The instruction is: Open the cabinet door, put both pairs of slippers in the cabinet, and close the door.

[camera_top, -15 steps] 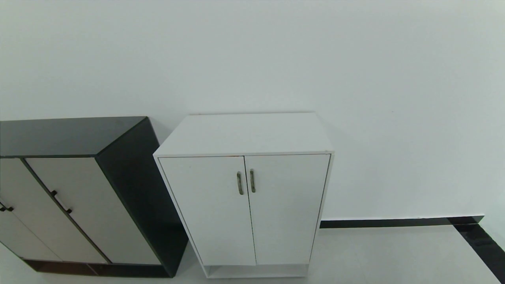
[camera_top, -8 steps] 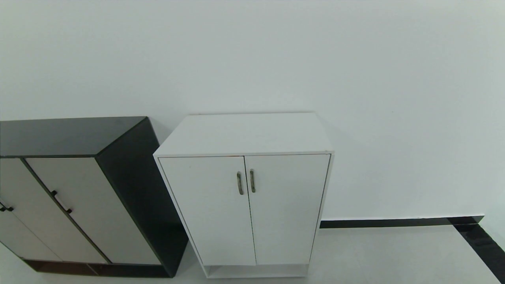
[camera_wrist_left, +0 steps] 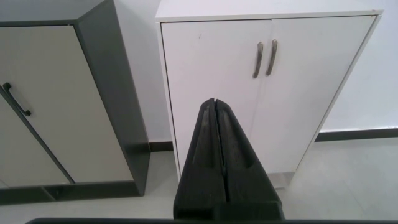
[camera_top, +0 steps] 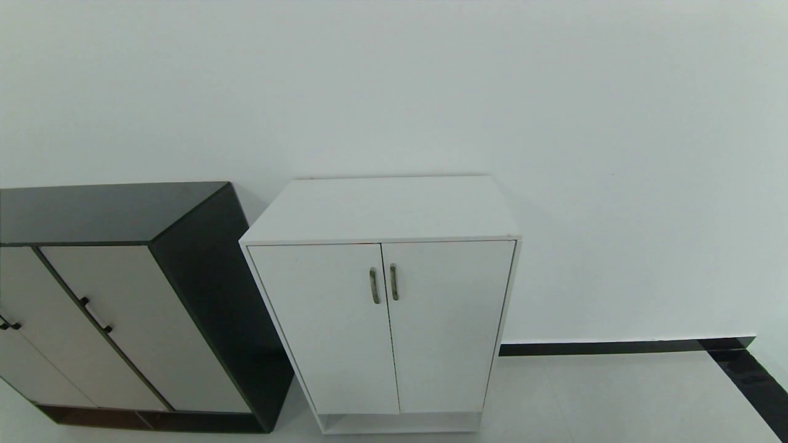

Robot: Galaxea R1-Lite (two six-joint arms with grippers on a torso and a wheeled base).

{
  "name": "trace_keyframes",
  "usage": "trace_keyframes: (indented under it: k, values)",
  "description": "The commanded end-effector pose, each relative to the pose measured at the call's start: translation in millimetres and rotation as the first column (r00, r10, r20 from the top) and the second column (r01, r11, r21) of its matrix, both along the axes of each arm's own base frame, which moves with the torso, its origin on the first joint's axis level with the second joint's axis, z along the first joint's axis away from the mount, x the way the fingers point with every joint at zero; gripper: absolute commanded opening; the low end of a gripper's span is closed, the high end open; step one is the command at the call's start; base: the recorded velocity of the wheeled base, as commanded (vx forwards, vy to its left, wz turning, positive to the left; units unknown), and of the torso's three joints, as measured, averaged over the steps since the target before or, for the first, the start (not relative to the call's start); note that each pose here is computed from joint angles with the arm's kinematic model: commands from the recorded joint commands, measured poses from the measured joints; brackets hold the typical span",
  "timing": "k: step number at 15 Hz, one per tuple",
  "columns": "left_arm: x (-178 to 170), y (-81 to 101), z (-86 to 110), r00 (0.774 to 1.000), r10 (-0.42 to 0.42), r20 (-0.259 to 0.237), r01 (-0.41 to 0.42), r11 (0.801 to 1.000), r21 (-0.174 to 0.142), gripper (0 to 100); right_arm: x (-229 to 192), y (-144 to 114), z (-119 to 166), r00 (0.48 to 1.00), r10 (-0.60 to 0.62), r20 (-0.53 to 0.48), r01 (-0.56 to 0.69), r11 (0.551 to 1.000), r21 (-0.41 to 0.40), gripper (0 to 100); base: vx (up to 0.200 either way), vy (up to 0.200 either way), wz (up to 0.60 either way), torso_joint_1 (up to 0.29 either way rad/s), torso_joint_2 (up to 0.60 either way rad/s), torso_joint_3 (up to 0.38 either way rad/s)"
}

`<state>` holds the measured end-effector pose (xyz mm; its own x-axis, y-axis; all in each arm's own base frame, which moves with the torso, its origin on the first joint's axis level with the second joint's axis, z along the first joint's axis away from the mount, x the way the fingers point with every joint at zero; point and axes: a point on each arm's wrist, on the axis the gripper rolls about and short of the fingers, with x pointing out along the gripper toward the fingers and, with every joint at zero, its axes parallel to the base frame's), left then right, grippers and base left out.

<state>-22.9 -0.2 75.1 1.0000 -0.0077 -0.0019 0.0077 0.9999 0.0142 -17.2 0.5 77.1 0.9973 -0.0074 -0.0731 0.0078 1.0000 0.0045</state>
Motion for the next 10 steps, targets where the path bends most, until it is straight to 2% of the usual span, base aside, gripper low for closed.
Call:
trace_keyframes:
  k: [1, 10]
  values:
    - [0.1, 0.0, 0.0, 1.0, 0.0, -0.001, 0.0, 1.0, 0.0, 0, -5.7, -0.4, -1.4, 0.997, 0.029, 0.073, -0.027, 0.999, -0.022, 0, 0.0, 0.0, 0.0, 0.0, 0.0, 0.0]
    - [0.1, 0.0, 0.0, 1.0, 0.0, -0.001, 0.0, 1.0, 0.0, 0, -5.6, -0.2, -1.6, 0.997, 0.038, 0.073, -0.037, 0.999, -0.019, 0, 0.0, 0.0, 0.0, 0.0, 0.0, 0.0]
